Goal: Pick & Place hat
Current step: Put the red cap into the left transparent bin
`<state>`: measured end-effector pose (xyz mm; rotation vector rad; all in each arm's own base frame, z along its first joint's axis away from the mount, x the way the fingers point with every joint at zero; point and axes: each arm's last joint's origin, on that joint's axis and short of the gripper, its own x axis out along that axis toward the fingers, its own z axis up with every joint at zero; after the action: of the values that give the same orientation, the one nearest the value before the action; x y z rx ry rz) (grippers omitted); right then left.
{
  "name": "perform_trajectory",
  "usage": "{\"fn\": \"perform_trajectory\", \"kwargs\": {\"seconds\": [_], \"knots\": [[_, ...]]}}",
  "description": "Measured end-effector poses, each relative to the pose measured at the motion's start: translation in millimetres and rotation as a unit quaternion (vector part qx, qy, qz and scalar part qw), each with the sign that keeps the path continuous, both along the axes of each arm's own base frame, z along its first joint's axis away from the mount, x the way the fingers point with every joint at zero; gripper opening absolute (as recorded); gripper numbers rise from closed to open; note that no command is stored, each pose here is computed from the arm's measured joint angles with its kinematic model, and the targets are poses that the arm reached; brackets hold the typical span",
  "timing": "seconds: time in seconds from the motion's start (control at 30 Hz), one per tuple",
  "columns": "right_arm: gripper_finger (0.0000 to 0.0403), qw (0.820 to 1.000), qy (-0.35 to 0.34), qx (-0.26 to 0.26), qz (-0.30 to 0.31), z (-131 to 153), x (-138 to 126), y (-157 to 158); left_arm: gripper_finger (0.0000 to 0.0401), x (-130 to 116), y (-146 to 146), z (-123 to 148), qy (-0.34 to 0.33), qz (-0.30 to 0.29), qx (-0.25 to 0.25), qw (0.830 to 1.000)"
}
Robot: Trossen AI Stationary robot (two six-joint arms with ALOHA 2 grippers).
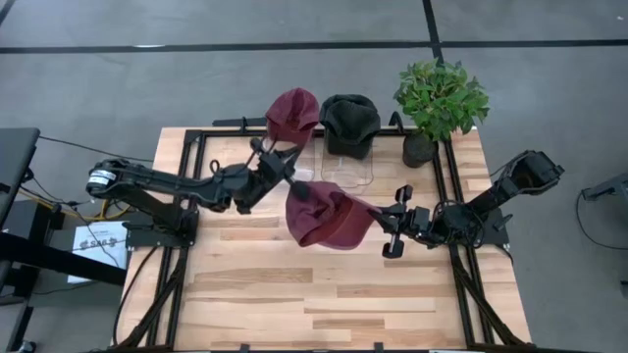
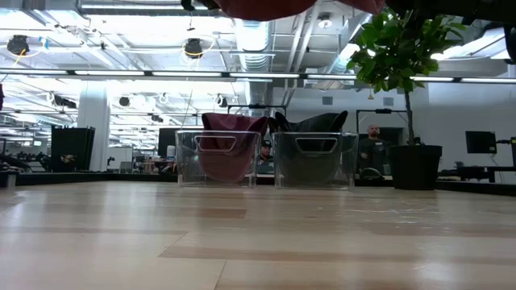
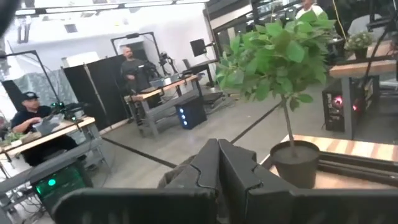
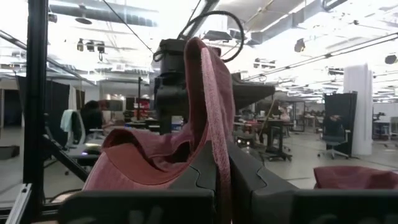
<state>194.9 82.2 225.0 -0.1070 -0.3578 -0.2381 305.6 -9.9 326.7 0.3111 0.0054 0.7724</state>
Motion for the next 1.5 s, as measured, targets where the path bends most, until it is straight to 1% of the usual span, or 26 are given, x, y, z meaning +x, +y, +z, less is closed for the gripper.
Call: {"fn": "perform_trajectory", "kwargs": {"seconds": [0.17,0.3,0.43,0.57,0.67,0.8,0.93,1.03,1.1,1.2,1.4,1.5], "knots": [[0.0001,1.0,0.008,-0.011,0.01,-1.8,1.3,0.3,0.0006,0.4,13.5,1.9,-0.014,0.011,-0.002,1.0],[0.0001,1.0,0.009,-0.018,0.015,-2.2,2.8,-1.4,0.0006,-0.7,20.4,6.4,-0.04,0.02,-0.002,0.999],[0.0001,1.0,0.019,-0.021,-0.005,-3.4,3.3,-2.7,0.0006,0.2,20.8,7.7,-0.046,-0.006,0.004,0.999],[0.0001,0.997,0.036,-0.017,-0.063,-4.2,2.4,-5.4,0.0006,0.6,13.1,7.7,-0.045,-0.024,0.005,0.999],[0.0001,0.995,0.043,-0.008,-0.087,-4.6,2.1,-6.8,0.0006,-1.0,4.8,9.4,-0.042,-0.037,0.01,0.998],[0.0001,0.993,0.048,-0.003,-0.103,-5.1,1.8,-7.7,0.0006,-8.7,-7.1,17.5,-0.041,-0.052,0.023,0.998],[0.0001,0.994,0.049,-0.014,-0.098,-4.6,0.3,-4.3,0.0006,-18.9,-19.7,24.4,-0.044,-0.076,0.019,0.996],[0.0001,0.995,0.042,-0.024,-0.09,-2.2,-3.0,0.8,0.0006,-28.6,-30.3,16.0,-0.026,-0.099,0.013,0.995],[0.0001,0.995,0.037,-0.031,-0.088,-0.5,-5.3,3.5,0.0006,-37.8,-37.5,7.1,-0.017,-0.113,0.01,0.993],[0.0001,0.995,0.035,-0.032,-0.09,0.9,-7.9,6.4,0.0006,-53.4,-46.4,-9.1,-0.014,-0.135,-0.008,0.991],[0.0001,0.995,0.033,-0.031,-0.093,1.2,-7.4,5.0,0.0006,-77.9,-52.8,-47.1,-0.031,-0.177,-0.086,0.98],[0.0001,0.995,0.02,-0.027,-0.095,3.0,-6.3,1.3,0.0006,-83.9,-51.2,-64.7,-0.034,-0.179,-0.119,0.976]]}}
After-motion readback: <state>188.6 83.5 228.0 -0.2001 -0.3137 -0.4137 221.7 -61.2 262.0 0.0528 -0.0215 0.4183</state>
